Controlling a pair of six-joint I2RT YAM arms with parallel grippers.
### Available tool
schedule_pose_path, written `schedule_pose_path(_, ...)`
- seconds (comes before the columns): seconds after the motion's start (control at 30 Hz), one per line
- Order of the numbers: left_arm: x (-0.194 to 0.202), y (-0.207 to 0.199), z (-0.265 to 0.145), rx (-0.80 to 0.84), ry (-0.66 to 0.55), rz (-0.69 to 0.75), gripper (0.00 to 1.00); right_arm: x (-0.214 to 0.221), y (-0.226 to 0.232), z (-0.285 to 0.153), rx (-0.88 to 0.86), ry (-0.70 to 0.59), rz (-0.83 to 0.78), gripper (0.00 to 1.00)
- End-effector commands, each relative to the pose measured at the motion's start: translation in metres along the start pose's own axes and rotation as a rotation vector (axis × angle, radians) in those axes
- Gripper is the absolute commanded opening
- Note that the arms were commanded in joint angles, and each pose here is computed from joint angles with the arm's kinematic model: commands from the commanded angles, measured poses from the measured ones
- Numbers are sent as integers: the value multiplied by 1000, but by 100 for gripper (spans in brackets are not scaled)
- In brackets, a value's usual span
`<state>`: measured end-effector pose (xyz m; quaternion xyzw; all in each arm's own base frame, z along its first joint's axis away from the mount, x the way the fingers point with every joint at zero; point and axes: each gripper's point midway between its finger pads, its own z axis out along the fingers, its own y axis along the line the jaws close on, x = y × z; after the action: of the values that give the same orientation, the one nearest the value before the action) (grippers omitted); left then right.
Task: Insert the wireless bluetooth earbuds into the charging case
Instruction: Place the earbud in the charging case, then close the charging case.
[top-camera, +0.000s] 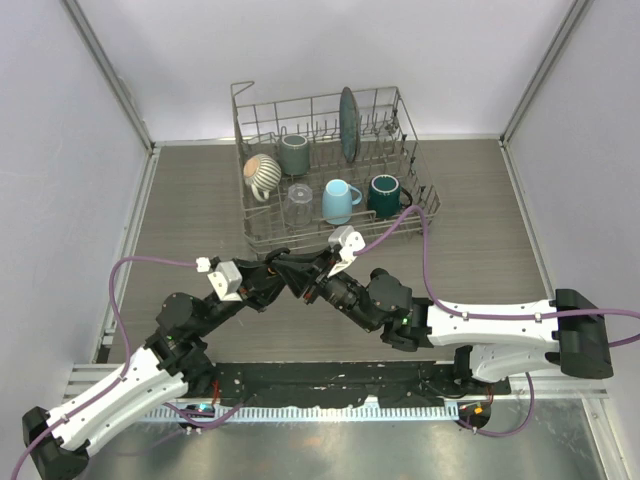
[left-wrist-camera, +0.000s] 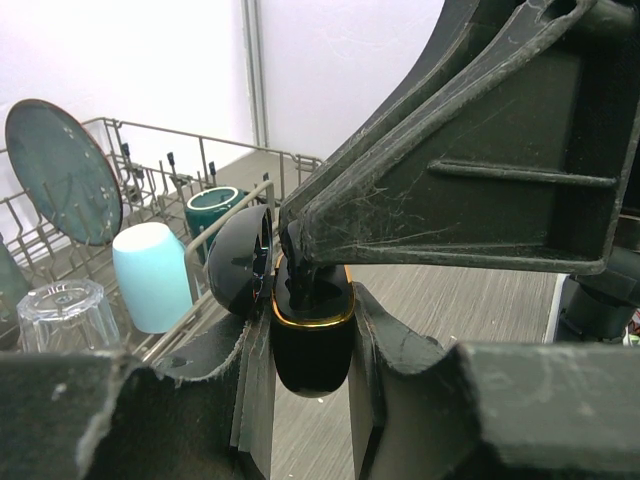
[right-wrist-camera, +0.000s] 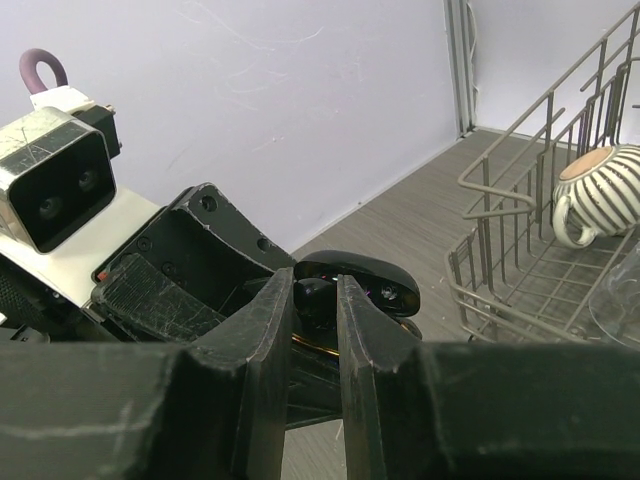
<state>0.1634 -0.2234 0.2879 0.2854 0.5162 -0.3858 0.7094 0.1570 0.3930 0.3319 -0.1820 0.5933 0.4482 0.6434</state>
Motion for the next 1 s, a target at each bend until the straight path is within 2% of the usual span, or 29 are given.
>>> schedule_pose_path(0.0, -60, -1, 4, 1, -184, 42, 0, -4, -9, 0, 57, 18, -15, 23)
schedule_pose_path(0.07, -59, -1, 4, 1, -181, 40, 0, -8, -10, 0, 62, 7, -10, 27)
schedule_pose_path(0.17, -57, -1, 4, 4, -176, 38, 0, -18, -9, -1, 61, -20, 7, 43)
schedule_pose_path(0.27, -56, -1, 3, 3, -173, 37, 0, -28, -7, -1, 57, -50, 28, 53)
schedule_pose_path(0.43, -54, -2, 4, 9, -164, 32, 0, -41, -1, -3, 27, -97, 61, 61)
schedule_pose_path(0.57, -52, -2, 4, 10, -158, 31, 0, -54, 6, -8, -26, -157, 81, 71)
schedule_pose_path(0.8, -49, -1, 4, 4, -146, 20, 0, -78, 24, -23, -155, -249, 102, 78)
schedule_pose_path(0.9, -49, 0, 3, -2, -145, 17, 0, -84, 16, -28, -121, -272, 152, 80)
schedule_pose_path(0.93, -50, 0, 3, -5, -146, 15, 0, -89, 3, -30, -51, -289, 184, 80)
schedule_pose_path(0.97, -50, 0, 2, -8, -148, 12, 0, -88, -4, -31, -9, -286, 210, 87)
